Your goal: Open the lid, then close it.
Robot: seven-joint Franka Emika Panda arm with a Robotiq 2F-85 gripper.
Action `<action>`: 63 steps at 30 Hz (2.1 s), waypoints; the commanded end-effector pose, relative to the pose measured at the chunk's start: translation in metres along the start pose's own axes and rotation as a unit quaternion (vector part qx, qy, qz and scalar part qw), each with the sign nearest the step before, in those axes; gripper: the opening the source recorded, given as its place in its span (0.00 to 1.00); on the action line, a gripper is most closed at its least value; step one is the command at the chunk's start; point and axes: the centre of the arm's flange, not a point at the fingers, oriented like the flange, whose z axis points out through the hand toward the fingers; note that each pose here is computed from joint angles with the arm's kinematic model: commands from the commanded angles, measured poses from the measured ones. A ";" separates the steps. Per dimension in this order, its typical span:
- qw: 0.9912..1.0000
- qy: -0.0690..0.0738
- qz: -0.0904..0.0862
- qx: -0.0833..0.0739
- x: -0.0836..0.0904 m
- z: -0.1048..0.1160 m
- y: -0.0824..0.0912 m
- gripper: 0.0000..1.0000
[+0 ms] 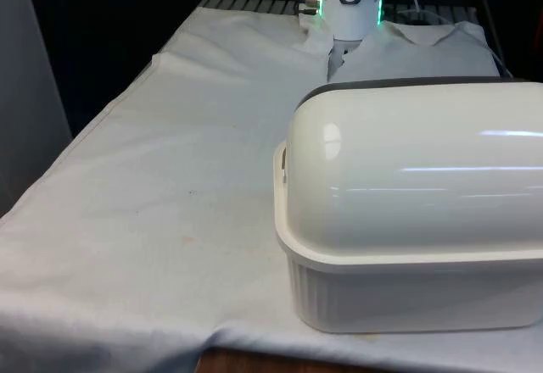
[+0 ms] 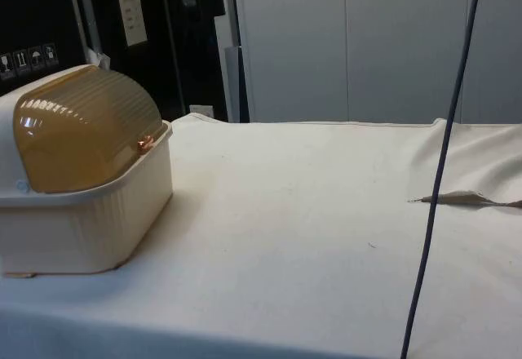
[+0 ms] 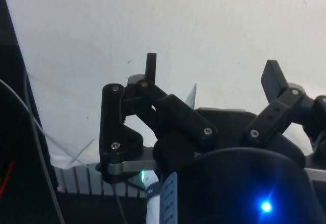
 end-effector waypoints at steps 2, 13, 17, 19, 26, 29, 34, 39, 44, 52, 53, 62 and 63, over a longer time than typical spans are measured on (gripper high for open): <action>1.000 0.010 0.000 0.000 0.002 0.003 -0.007 1.00; 0.999 0.032 -0.005 -0.001 0.005 0.020 -0.031 1.00; 0.999 0.041 -0.009 -0.001 0.005 0.027 -0.040 1.00; 0.999 0.048 -0.012 0.000 0.006 0.033 -0.045 1.00; 0.998 0.061 -0.019 0.001 0.008 0.046 -0.058 1.00; 0.998 0.060 -0.022 0.003 0.008 0.048 -0.059 1.00; 0.997 0.077 -0.025 0.002 0.010 0.060 -0.071 1.00; 0.996 0.085 -0.028 0.003 0.012 0.067 -0.077 1.00; 0.995 0.099 -0.030 0.004 0.013 0.074 -0.081 1.00; 0.992 0.121 -0.033 0.003 0.015 0.083 -0.082 1.00; 0.992 0.123 -0.034 0.003 0.015 0.085 -0.082 1.00; 0.989 0.145 -0.038 -0.001 0.017 0.101 -0.081 1.00; 0.988 0.147 -0.038 -0.002 0.017 0.103 -0.080 1.00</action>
